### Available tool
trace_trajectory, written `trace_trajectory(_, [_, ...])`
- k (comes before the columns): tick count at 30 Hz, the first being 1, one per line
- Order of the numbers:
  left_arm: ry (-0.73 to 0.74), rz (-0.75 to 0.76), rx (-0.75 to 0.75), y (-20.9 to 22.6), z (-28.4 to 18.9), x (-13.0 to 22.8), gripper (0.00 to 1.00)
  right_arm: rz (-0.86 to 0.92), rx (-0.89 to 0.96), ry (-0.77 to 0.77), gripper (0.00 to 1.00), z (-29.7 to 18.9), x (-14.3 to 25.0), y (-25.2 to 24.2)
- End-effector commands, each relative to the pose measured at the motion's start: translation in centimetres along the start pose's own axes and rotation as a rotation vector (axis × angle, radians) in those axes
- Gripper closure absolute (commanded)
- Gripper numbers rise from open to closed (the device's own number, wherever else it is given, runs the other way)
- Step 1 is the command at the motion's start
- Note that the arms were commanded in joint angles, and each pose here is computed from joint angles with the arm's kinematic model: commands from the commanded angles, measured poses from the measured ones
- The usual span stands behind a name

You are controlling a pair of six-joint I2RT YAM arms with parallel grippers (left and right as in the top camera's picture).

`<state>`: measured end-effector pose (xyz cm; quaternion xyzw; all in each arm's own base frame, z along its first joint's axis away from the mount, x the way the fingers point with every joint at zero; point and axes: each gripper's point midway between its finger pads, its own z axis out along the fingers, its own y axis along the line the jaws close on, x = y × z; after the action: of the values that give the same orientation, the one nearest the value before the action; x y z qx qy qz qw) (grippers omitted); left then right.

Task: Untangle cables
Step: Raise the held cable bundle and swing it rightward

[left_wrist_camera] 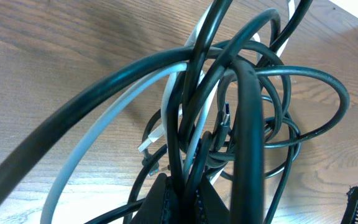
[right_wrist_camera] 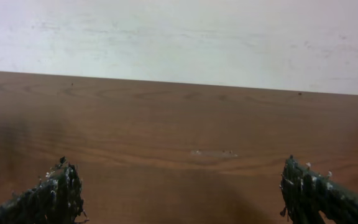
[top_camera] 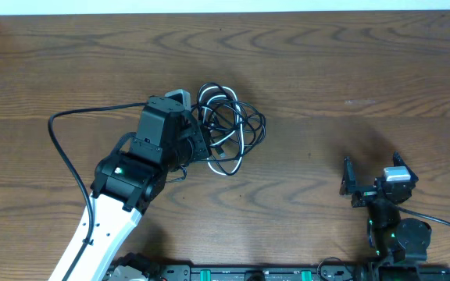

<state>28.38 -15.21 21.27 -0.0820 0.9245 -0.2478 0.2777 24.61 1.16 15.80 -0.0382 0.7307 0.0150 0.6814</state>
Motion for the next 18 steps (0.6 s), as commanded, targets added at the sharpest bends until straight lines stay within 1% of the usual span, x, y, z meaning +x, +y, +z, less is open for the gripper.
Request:
trace_trajectory(1, [-0.039,0.005,0.042,-1.3,-1.3,-1.2,0.93,0.01,0.012,0.0,0.01,0.0,0.0,-0.2])
trace_trajectory(13, [-0.045,0.006,0.047,-1.4,-1.3,-1.4,0.92,0.01,0.012,0.0,0.01,0.0,0.0,-0.2])
trace_trajectory(18, [-0.066,0.016,0.103,-2.8,-1.9,-2.2,0.92,0.01,0.013,0.0,0.01,0.0,0.0,-0.2])
